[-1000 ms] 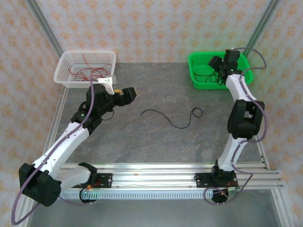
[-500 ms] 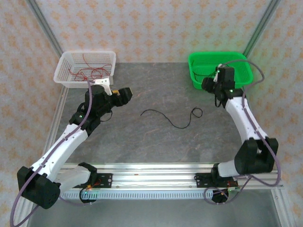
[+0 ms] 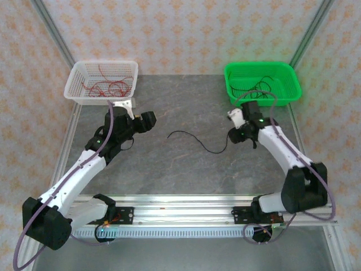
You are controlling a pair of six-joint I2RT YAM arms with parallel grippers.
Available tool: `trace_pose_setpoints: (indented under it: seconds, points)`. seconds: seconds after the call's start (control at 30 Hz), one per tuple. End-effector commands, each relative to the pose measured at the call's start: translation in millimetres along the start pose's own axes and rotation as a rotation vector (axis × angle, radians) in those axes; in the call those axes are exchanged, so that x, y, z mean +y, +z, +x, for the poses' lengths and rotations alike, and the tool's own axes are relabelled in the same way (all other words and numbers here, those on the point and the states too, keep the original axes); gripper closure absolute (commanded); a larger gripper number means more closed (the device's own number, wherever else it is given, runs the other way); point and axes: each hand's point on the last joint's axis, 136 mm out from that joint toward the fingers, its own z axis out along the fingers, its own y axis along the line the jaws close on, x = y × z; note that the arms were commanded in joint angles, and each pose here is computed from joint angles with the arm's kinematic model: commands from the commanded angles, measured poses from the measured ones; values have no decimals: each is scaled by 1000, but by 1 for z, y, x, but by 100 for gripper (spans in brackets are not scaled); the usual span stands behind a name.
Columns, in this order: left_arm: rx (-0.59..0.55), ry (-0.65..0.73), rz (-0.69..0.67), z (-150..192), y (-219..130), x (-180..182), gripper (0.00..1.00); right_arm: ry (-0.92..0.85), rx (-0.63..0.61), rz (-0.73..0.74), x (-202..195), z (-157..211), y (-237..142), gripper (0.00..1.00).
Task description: Untangle the cables
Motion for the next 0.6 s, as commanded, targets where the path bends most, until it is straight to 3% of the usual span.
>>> trace_pose_setpoints:
  seconds: [0.0,0.33,0.57]
  points:
    - [-3,1,5,1,-4,-1,24,-155,163,11,6,19,17,50]
    - [-9,12,-18,-1,-8,2,24,-195,165,86,-9,-4,40,50]
    - [0,3,-23,0,-6,2,24,-222,211,83,-11,1,56,50]
